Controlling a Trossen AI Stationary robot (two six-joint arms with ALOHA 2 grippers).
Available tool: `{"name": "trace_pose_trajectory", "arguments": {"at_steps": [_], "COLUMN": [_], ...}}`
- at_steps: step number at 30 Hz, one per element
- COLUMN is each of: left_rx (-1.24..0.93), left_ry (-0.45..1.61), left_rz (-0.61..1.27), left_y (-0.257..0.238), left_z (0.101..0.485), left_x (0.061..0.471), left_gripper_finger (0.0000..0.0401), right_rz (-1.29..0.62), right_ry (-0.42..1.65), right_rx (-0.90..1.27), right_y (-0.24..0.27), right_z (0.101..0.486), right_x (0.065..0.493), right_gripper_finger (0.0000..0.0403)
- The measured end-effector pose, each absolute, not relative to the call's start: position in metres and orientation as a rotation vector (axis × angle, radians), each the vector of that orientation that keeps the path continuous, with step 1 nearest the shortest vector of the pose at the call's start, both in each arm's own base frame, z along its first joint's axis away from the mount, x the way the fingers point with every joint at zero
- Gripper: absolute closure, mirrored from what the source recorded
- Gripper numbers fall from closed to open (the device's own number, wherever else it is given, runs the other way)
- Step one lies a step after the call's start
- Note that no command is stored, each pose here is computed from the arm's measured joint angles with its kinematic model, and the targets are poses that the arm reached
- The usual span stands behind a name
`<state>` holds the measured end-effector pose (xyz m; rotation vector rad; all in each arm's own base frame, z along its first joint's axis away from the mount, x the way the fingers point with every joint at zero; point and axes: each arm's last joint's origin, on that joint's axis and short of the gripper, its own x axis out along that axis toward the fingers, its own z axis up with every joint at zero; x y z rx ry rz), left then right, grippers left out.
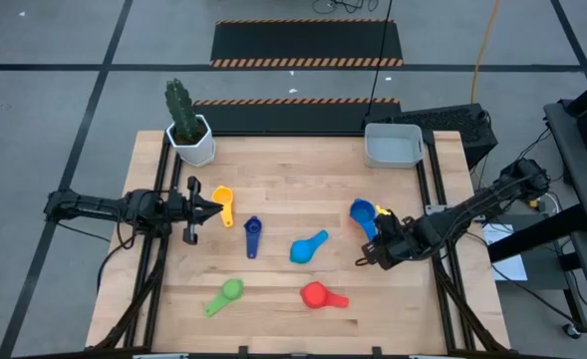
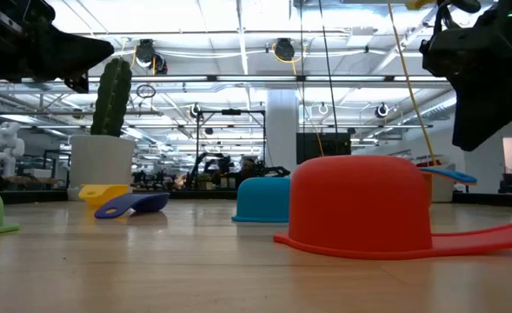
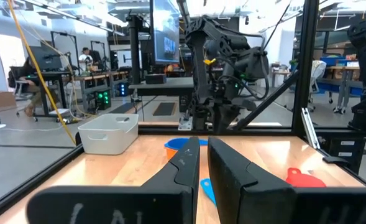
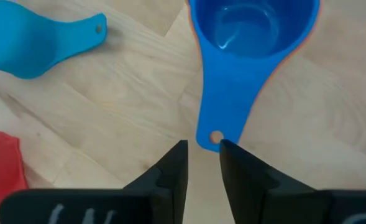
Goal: Nest measuring cups in basket
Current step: Stack the red measuring cup on top of the blue measuring cup
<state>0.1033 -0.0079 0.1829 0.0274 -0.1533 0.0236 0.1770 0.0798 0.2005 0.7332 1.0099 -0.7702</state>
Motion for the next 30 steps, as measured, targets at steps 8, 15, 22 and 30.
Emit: {"name": "trace_pose_trajectory", "arguments": {"at_steps": [8, 15, 22, 30], "left_rx": [0.027, 0.025, -0.003, -0.048], "left_ry": [-0.166, -0.175, -0.215, -0.145], "left_rz": [0.025, 0.033, 0.044, 0.129], "left_y": [-0.008, -0.008, -0.007, -0.006], "left_z": [0.184, 0.185, 0.189, 0.194], "left_x": [0.103, 0.103, 0.103, 0.115], "left_gripper_finger": [0.0364, 0.0364, 0.0364, 0.0364], "right_rz": [-0.795, -0.814, -0.784, -0.640], "right_ry": [1.001, 0.958, 0.878, 0.805], "right_rx": [0.710, 0.685, 0.557, 0.183], "right_y": [0.080, 0.078, 0.079, 0.080], "right_z": [0.198, 0.198, 0.200, 0.206], "right_x": [0.179, 0.179, 0.182, 0.191], "right_gripper_finger": [0.0212, 0.0127, 0.0114, 0.0121]}}
